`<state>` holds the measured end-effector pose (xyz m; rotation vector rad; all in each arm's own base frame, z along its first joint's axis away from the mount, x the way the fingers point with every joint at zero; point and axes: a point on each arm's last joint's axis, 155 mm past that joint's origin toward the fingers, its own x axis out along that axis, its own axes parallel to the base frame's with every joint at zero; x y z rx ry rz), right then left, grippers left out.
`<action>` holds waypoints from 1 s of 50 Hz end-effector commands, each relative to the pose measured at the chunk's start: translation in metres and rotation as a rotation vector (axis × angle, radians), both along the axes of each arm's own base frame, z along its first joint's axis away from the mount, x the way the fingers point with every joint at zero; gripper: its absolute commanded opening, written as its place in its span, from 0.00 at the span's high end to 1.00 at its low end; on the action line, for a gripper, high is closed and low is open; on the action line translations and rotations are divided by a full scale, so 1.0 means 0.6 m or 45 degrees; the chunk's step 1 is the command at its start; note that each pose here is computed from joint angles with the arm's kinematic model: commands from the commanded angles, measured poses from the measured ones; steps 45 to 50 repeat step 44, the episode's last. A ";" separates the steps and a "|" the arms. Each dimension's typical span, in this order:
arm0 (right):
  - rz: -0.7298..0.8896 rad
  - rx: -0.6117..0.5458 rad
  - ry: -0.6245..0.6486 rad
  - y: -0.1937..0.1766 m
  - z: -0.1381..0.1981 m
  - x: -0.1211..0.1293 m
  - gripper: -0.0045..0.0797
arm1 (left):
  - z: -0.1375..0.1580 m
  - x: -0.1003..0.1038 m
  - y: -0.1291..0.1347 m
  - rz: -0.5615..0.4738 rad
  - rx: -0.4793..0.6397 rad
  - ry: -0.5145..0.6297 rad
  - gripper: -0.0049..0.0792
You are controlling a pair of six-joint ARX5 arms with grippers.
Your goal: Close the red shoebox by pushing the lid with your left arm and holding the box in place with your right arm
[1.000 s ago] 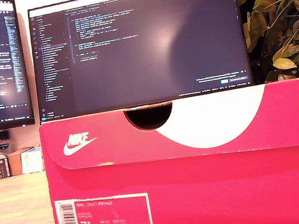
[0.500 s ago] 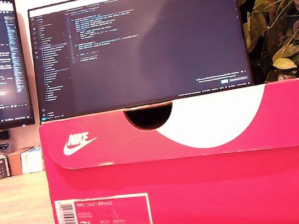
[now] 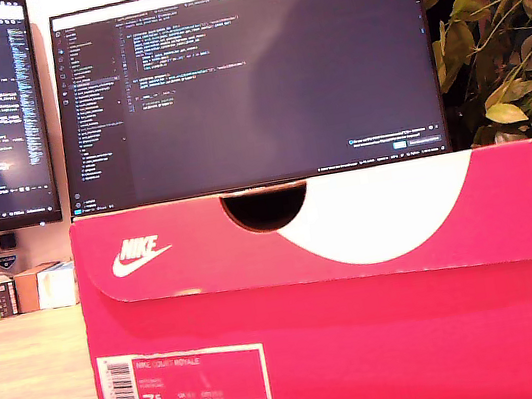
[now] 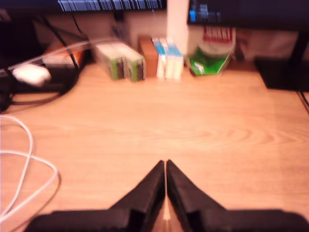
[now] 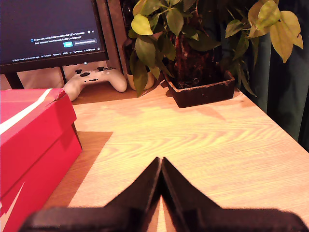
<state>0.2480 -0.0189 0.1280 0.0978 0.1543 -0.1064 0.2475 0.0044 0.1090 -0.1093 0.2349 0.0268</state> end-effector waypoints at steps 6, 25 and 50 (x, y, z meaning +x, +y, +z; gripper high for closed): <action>-0.002 0.000 0.000 -0.001 -0.006 0.001 0.96 | -0.029 -0.003 0.000 -0.004 0.003 0.058 0.96; -0.001 0.000 0.000 -0.001 -0.006 0.001 0.96 | -0.013 -0.003 0.000 -0.010 0.040 0.002 0.96; -0.002 0.000 0.000 -0.001 -0.006 0.001 0.96 | -0.012 -0.003 0.000 -0.010 0.040 0.002 0.96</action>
